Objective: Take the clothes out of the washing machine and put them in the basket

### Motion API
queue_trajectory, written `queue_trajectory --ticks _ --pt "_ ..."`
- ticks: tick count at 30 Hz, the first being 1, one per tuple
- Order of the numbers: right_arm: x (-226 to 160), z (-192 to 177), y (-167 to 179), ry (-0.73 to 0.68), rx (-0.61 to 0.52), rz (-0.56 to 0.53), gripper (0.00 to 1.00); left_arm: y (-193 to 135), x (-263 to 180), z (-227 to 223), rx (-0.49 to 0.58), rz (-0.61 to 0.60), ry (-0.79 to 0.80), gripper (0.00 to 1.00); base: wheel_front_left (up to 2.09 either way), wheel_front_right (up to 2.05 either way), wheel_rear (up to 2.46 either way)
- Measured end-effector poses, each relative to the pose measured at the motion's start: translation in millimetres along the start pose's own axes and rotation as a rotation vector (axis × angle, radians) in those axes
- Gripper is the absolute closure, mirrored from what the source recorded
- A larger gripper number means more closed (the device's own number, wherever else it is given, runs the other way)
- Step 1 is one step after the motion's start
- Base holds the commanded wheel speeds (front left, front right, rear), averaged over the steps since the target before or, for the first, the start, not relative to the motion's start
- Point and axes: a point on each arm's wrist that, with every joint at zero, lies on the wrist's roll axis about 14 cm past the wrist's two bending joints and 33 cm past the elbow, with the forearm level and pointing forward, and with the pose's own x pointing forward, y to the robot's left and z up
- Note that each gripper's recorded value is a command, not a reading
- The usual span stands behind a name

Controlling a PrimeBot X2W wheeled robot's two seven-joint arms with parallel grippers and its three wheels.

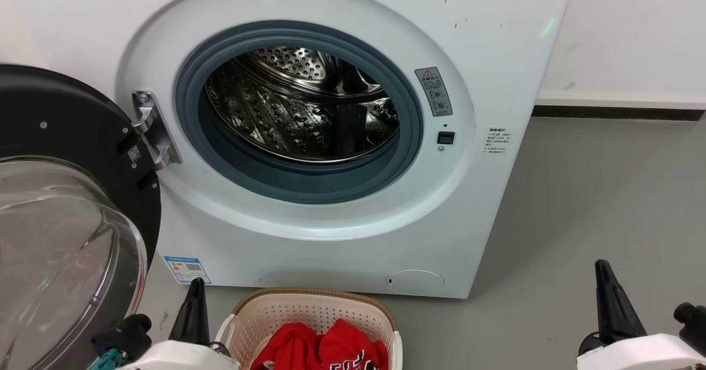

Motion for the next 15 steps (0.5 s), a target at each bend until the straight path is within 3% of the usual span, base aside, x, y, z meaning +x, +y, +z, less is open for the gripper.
queue_trajectory --ticks 15 --pt "7.8 -1.5 -5.1 0.016 0.245 -0.034 1.0 2.9 8.9 -1.2 -0.248 0.018 0.031 1.0 0.0 0.0 0.0"
